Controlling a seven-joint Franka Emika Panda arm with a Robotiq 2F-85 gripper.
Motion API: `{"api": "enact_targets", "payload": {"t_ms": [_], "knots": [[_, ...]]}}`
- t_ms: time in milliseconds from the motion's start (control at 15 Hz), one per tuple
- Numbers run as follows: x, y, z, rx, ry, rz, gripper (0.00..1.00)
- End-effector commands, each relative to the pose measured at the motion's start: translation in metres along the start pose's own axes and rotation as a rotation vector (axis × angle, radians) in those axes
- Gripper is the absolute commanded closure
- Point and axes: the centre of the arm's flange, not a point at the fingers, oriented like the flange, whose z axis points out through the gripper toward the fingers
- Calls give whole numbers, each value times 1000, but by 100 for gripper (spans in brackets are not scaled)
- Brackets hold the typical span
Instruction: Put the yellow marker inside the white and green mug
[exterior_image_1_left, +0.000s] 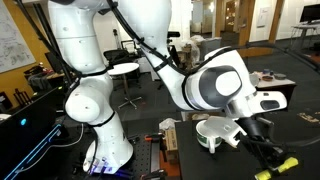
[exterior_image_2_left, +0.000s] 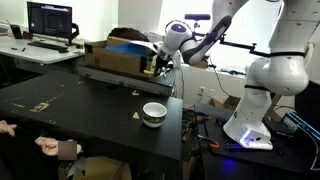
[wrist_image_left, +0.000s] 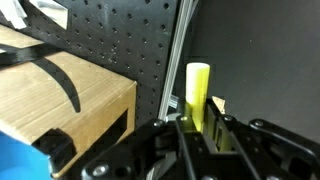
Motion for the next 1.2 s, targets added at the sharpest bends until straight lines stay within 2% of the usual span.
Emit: {"api": "enact_targets", "payload": {"t_ms": [0,533,800,1133], "knots": [[15,-18,-33,-91,-14,-25,95],[71,-84,-89,-237,-32,-202,95],[75,-111,-109,-305,-89,-270,95],[76,-112,-139,-390,-186,-374,95]]}}
